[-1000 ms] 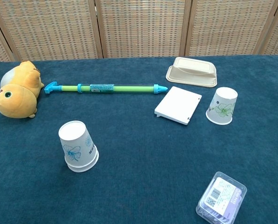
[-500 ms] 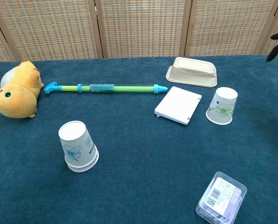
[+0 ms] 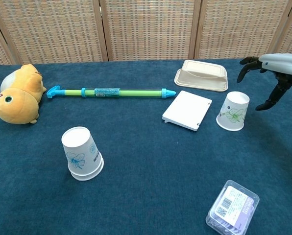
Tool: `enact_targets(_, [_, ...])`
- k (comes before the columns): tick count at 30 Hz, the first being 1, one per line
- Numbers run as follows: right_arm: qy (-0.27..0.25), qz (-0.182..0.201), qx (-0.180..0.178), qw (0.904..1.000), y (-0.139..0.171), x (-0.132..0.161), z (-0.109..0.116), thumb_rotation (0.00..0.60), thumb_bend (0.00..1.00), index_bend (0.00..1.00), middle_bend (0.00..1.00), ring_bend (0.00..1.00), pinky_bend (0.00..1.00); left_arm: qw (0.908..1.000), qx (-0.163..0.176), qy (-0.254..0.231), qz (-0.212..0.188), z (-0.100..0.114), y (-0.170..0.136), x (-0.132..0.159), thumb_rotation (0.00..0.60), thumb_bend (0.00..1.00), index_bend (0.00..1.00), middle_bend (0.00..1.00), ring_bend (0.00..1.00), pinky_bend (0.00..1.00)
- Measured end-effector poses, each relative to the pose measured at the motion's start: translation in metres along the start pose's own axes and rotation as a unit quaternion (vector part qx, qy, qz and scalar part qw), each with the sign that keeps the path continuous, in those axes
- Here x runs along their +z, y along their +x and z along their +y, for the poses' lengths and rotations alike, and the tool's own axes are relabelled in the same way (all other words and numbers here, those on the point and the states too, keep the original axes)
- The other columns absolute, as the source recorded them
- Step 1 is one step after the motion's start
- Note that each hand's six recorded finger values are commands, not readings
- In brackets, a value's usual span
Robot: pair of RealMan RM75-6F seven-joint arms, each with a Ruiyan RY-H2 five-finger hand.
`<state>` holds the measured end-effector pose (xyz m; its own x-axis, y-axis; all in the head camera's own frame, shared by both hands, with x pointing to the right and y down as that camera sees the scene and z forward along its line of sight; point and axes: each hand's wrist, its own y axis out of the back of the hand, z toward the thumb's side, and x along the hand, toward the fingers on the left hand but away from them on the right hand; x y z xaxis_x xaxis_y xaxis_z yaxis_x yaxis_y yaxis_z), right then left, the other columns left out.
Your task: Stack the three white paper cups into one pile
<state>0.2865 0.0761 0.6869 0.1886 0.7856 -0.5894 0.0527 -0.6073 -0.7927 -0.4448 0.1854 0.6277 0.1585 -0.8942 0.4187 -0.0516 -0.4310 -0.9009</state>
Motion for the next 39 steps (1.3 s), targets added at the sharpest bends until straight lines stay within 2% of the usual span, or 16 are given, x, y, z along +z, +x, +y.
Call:
enact_targets(7, [-0.004, -0.002, 0.006, 1.0, -0.005, 0.004, -0.008, 0.6, 0.29, 0.31, 0.0, 0.0, 0.19, 1.0, -0.002, -0.001, -0.007, -0.001, 0.0, 0.003, 0.6, 0.19, 0.07, 0.0, 0.0, 0.03])
enact_targets(15, [0.0, 0.005, 0.0, 1.0, -0.012, 0.014, -0.011, 0.6, 0.32, 0.45, 0.0, 0.0, 0.19, 0.9999, -0.001, 0.0, -0.015, 0.0, -0.002, 0.007, 0.6, 0.19, 0.07, 0.0, 0.0, 0.03])
enact_targets(26, [-0.012, 0.004, 0.01, 0.9999, -0.009, 0.017, -0.021, 0.6, 0.32, 0.49, 0.0, 0.0, 0.19, 0.9998, 0.0, -0.01, -0.019, 0.002, -0.001, 0.007, 0.6, 0.19, 0.07, 0.0, 0.0, 0.03])
enact_targets(32, [-0.009, 0.025, -0.017, 0.9995, -0.002, 0.03, -0.003, 0.6, 0.32, 0.5, 0.01, 0.0, 0.19, 0.9997, -0.001, -0.011, -0.022, 0.003, -0.002, 0.008, 0.6, 0.19, 0.07, 0.0, 0.0, 0.03])
enact_targets(39, [-0.018, 0.078, -0.051, 0.9954, 0.021, 0.064, 0.034, 0.6, 0.32, 0.51, 0.02, 0.0, 0.19, 0.9997, 0.004, -0.019, -0.018, 0.007, -0.002, 0.004, 0.6, 0.19, 0.07, 0.0, 0.0, 0.03])
